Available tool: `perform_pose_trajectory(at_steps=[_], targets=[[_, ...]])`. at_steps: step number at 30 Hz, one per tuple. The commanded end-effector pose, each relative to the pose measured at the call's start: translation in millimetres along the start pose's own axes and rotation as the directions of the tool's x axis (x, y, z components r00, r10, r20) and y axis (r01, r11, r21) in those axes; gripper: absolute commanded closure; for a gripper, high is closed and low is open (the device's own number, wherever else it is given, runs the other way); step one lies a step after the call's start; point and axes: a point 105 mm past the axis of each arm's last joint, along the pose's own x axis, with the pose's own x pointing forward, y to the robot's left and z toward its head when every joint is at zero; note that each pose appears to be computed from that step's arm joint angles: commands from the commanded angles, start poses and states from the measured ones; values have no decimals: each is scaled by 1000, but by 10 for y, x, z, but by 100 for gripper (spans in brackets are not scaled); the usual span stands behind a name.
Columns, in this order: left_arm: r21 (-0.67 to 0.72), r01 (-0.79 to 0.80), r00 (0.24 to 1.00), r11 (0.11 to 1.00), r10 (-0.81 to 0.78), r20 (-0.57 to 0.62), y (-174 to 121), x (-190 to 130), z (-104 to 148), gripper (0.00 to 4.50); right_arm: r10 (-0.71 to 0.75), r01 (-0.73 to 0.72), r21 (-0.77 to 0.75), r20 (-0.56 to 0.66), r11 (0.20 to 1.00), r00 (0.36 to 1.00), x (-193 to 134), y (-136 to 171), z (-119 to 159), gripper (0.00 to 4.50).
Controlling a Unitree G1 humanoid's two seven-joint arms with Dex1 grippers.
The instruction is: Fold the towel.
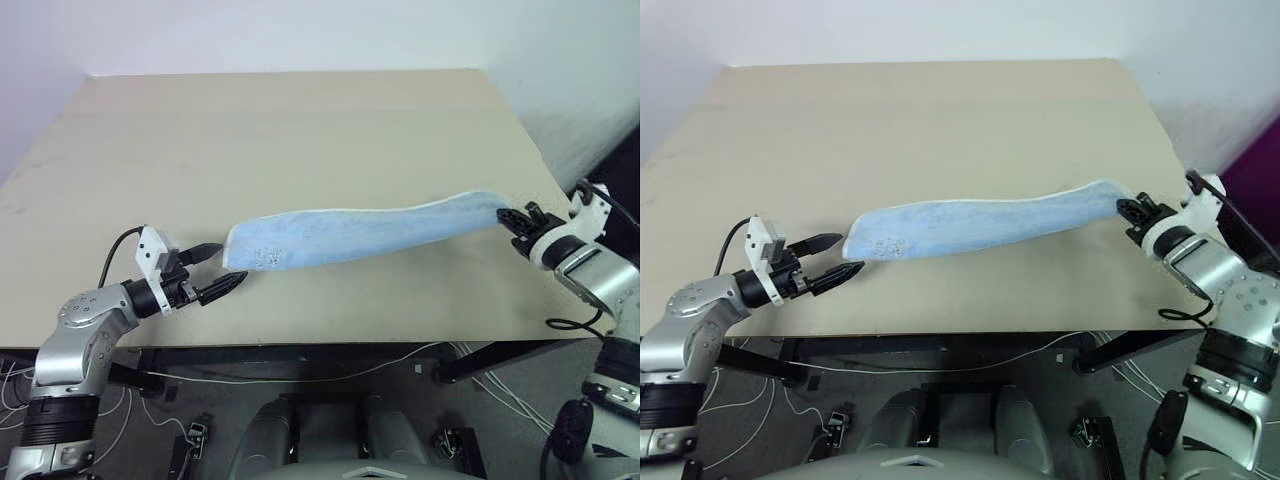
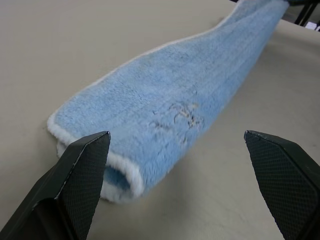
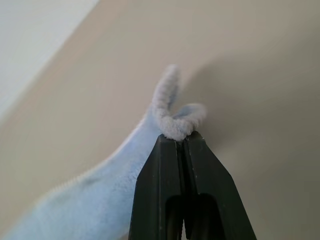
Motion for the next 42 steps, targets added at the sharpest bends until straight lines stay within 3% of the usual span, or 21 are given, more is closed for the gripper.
perform_pose_trajectory(at_steps=[1, 3, 7, 13, 17, 23, 24, 26, 30, 35, 39, 42], targets=[[25, 5, 1000, 1000, -5, 20, -8, 25, 49, 0, 147, -149, -236, -24, 960, 989, 23, 472, 32, 447], [24, 4, 1000, 1000, -5, 22, -16, 31, 45, 0, 196, -201, -303, -50, 931, 979, 37, 619, -5, 447], [18, 4, 1000, 1000, -4, 29, -52, 38, 30, 0, 322, -366, -534, -178, 762, 930, 102, 1125, -247, 447], [10, 1, 999, 1000, -1, 40, -95, 60, 18, 0, 332, -498, -663, -371, 559, 867, 258, 1316, -814, 447], [4, -6, 999, 1000, 6, 43, -109, 48, 3, 0, 316, -528, -657, -424, 539, 849, 364, 1253, -1087, 447], [-4, -21, 999, 1000, 21, 42, -117, 16, -16, 0, 318, -574, -643, -479, 507, 818, 357, 1220, -1281, 447], [-5, -23, 999, 1000, 23, 42, -115, 15, -15, 0, 323, -583, -639, -487, 502, 812, 340, 1224, -1298, 428], [-7, -25, 999, 1000, 25, 42, -110, 16, -12, 0, 327, -592, -635, -495, 495, 805, 321, 1224, -1315, 385], [-23, -25, 999, 999, 26, 48, -138, 23, -15, 0, 371, -608, -630, -481, 483, 794, 251, 1277, -1255, 246], [-109, -61, 991, 992, 73, 111, -164, -11, 42, 0, 479, -575, -676, -357, 460, 802, 144, 1438, -854, 82], [-241, -129, 965, 962, 178, 193, -143, -52, 139, 0, 526, -521, -683, -231, 512, 819, 158, 1464, -464, 82], [-327, -161, 952, 931, 234, 195, -151, -50, 145, 0, 491, -462, -682, -170, 568, 855, 309, 1374, -326, 145]])
